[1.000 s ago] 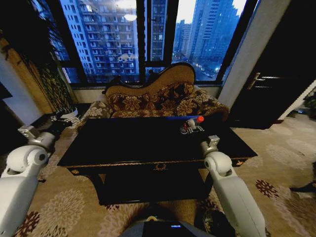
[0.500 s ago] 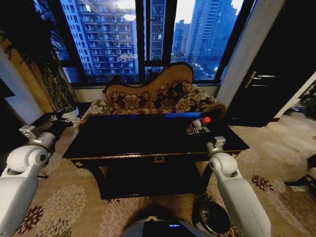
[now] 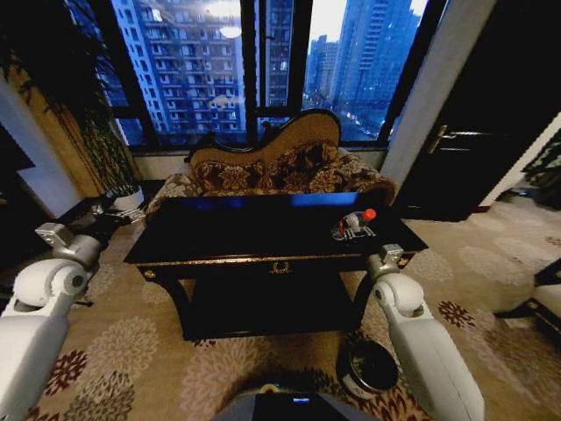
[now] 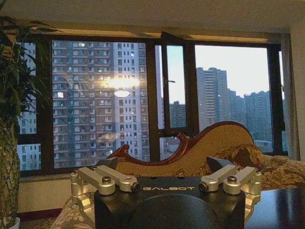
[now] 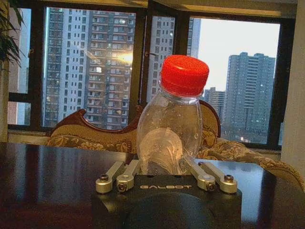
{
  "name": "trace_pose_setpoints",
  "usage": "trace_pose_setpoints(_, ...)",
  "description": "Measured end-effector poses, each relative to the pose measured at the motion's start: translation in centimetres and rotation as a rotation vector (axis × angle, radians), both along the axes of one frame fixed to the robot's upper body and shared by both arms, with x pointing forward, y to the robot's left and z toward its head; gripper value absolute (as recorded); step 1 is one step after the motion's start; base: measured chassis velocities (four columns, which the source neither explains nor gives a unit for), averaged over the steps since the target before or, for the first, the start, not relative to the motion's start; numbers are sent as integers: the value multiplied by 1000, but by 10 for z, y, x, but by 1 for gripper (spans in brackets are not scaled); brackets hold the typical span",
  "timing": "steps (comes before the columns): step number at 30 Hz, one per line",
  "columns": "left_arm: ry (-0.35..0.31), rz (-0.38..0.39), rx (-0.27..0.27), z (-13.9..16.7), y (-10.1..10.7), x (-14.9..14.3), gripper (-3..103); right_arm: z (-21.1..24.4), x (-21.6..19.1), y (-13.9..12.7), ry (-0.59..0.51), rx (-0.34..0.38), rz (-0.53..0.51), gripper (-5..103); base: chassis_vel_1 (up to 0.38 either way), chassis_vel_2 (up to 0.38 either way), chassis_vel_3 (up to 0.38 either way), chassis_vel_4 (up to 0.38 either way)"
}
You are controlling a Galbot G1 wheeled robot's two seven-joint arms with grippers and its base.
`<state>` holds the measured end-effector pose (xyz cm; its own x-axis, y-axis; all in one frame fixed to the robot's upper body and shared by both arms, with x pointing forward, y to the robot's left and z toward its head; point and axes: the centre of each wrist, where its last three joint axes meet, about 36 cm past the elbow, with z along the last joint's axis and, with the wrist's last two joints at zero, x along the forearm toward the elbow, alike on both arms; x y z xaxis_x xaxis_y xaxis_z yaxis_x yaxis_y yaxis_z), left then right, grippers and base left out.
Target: Move to the front of the table and place the trash on the table into the trash bin.
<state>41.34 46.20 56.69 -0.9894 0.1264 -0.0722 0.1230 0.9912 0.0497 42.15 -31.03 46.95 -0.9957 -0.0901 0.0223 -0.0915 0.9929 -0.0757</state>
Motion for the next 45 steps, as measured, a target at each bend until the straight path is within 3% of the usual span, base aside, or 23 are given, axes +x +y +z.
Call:
trace_pose_setpoints(26, -32, -3, -20, -6, -16, -10, 100, -27, 4, 0, 43, 1, -21, 28, 160, -161, -158, 160)
trace_pose_setpoints(35, -42, 14, -27, -8, -14, -15, 100, -84, -5, -70, 182, -139, -217, 28, 0, 0, 0, 0)
trace_pose_setpoints(42, -45, 26, -35, -13, -13, -17, 100, -131, -10, -93, 324, -253, -294, 28, 0, 0, 0, 0)
trace_pose_setpoints(45, -48, 29, -36, -14, -14, -18, 100, -150, -7, -93, 373, -269, -302, 28, 0, 0, 0, 0)
